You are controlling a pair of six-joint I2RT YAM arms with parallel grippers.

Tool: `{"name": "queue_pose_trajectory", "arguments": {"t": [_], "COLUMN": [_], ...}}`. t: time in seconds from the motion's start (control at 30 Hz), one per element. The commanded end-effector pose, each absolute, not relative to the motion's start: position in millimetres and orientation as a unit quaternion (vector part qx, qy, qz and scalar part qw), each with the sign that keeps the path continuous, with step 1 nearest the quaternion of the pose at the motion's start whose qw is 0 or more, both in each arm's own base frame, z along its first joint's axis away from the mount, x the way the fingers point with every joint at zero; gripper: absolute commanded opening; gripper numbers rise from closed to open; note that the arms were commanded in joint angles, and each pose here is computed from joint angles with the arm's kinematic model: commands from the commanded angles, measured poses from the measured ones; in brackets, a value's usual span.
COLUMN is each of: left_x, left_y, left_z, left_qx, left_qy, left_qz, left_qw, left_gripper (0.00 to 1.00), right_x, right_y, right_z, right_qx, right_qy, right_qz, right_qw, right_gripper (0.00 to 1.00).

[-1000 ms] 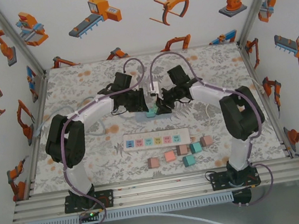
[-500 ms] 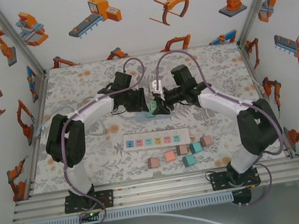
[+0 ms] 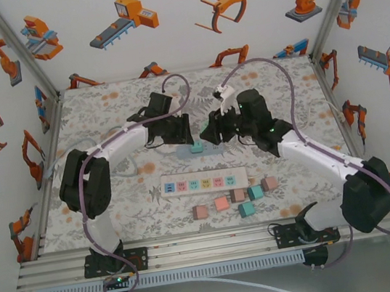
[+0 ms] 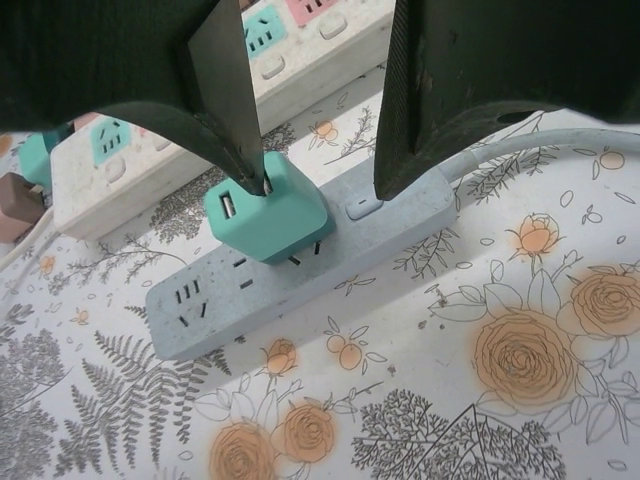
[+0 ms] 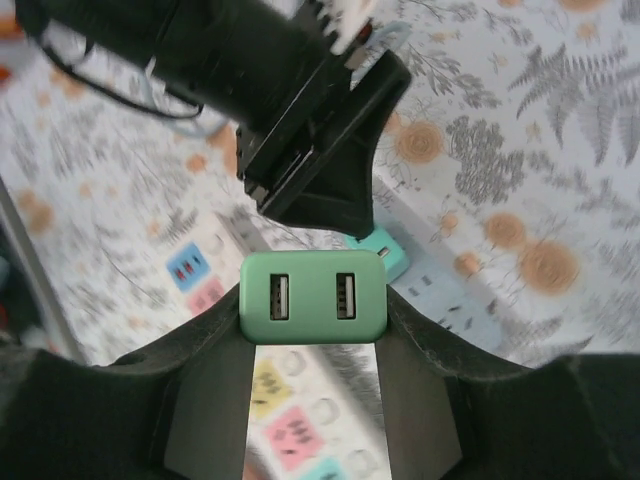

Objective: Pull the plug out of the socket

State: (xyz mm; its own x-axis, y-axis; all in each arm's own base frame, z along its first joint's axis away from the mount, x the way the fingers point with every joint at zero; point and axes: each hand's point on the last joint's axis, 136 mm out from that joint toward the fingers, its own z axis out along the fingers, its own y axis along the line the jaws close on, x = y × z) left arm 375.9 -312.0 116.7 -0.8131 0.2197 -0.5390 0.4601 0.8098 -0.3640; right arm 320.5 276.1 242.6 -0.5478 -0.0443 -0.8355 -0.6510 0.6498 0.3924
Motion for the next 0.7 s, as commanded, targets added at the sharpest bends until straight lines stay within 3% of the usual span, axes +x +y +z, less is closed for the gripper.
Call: {"name": "queue_pose_trajectory", "arguments": {"t": [0.0, 0.13, 0.3, 0.5, 0.57, 0.67], "left_x": [374.3, 351.0, 292.2, 207.6, 197.0, 183.4], "left_y": [-308.5, -290.9, -265.2, -239.5, -232.3, -227.6], "left_z": [173.8, 218.2, 274.2, 290.8, 286.6, 277.7], "left_qx": [0.212, 0.234, 0.3, 0.476, 0.501, 0.538], "left_qy": [0.887, 0.852, 0.783, 0.689, 0.677, 0.659], "left_qz": [-0.264, -0.274, -0.295, -0.268, -0.25, -0.239], "left_qw": [0.315, 0.38, 0.458, 0.477, 0.477, 0.469], "left_gripper": [0.48, 0.48, 0.51, 0.68, 0.72, 0.88], "right_x": [325.8, 300.3, 259.9, 203.8, 188.1, 164.5], "right_y": [257.5, 253.3, 244.2, 231.4, 229.0, 232.3], "right_z": [238.4, 221.3, 193.6, 147.3, 133.2, 119.7], "right_qx": [-0.012, 0.056, 0.134, 0.271, 0.305, 0.337], "right_qy": [0.852, 0.871, 0.889, 0.893, 0.895, 0.896], "right_qz": [0.376, 0.36, 0.34, 0.293, 0.269, 0.245], "right_qw": [0.365, 0.329, 0.274, 0.209, 0.183, 0.156], "right_gripper": [0.0, 0.0, 0.0, 0.0, 0.0, 0.0]}}
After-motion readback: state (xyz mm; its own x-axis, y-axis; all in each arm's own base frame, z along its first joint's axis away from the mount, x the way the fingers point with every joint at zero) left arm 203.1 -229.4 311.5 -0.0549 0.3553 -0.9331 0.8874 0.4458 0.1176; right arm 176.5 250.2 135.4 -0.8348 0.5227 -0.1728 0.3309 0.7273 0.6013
